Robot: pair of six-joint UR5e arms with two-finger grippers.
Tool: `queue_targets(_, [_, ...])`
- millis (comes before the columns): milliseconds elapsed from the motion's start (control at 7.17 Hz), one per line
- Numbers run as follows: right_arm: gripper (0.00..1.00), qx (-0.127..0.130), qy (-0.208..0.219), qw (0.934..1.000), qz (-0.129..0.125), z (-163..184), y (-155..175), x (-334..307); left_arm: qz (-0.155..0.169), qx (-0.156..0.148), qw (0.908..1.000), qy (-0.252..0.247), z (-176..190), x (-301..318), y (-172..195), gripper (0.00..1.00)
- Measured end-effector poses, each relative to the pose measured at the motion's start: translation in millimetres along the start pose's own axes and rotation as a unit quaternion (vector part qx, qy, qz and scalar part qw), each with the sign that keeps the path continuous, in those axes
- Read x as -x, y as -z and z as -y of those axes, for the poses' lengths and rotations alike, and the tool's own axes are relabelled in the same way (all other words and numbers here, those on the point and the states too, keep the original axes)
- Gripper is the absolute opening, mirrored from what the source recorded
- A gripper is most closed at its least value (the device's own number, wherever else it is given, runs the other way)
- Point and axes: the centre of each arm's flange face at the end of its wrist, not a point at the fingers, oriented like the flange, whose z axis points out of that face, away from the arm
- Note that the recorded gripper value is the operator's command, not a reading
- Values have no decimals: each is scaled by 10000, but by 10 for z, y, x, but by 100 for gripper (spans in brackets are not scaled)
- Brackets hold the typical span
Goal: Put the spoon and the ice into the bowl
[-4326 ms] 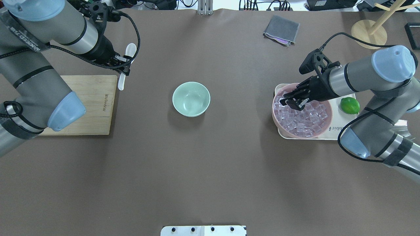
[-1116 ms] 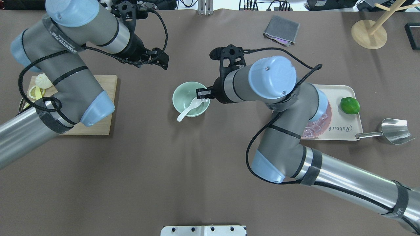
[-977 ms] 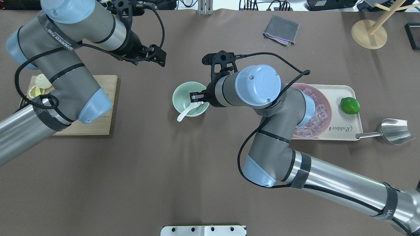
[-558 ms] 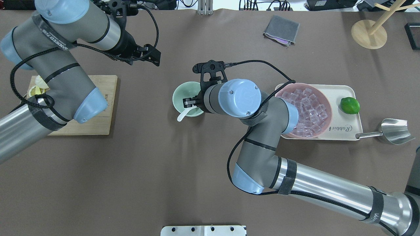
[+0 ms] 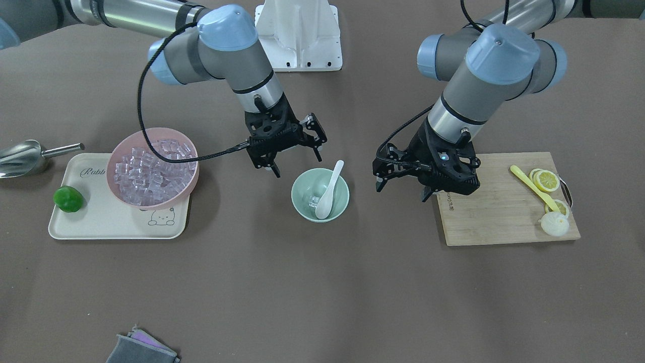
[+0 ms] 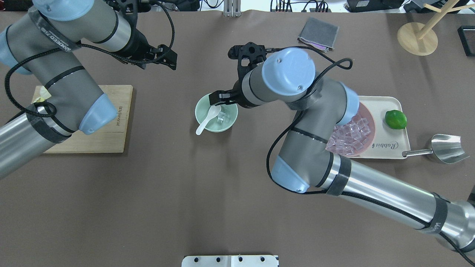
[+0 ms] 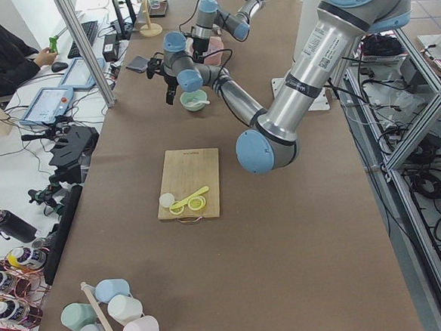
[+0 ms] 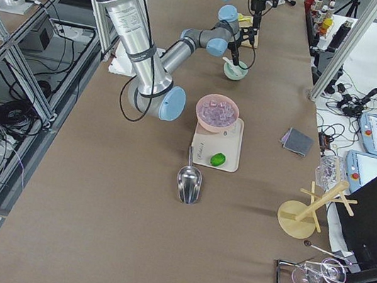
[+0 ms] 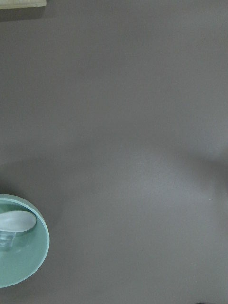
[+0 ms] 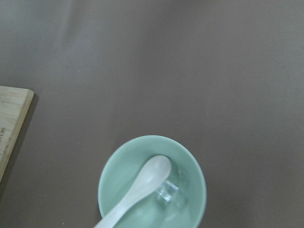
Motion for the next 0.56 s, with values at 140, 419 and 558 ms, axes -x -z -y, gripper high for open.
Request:
queue_targets(140, [100, 405, -192, 9990, -57, 174, 407, -412, 54, 25, 9999, -120, 51, 210, 60, 98])
queue_targets(419, [100, 599, -72, 9978, -274, 288, 1040, -1637, 52, 202, 9986, -477, 191, 1041, 403, 98])
queue_targets(558, [100, 689, 130, 9967, -404, 310, 1288, -2315, 84, 219, 9973, -697, 224, 1521, 615, 98])
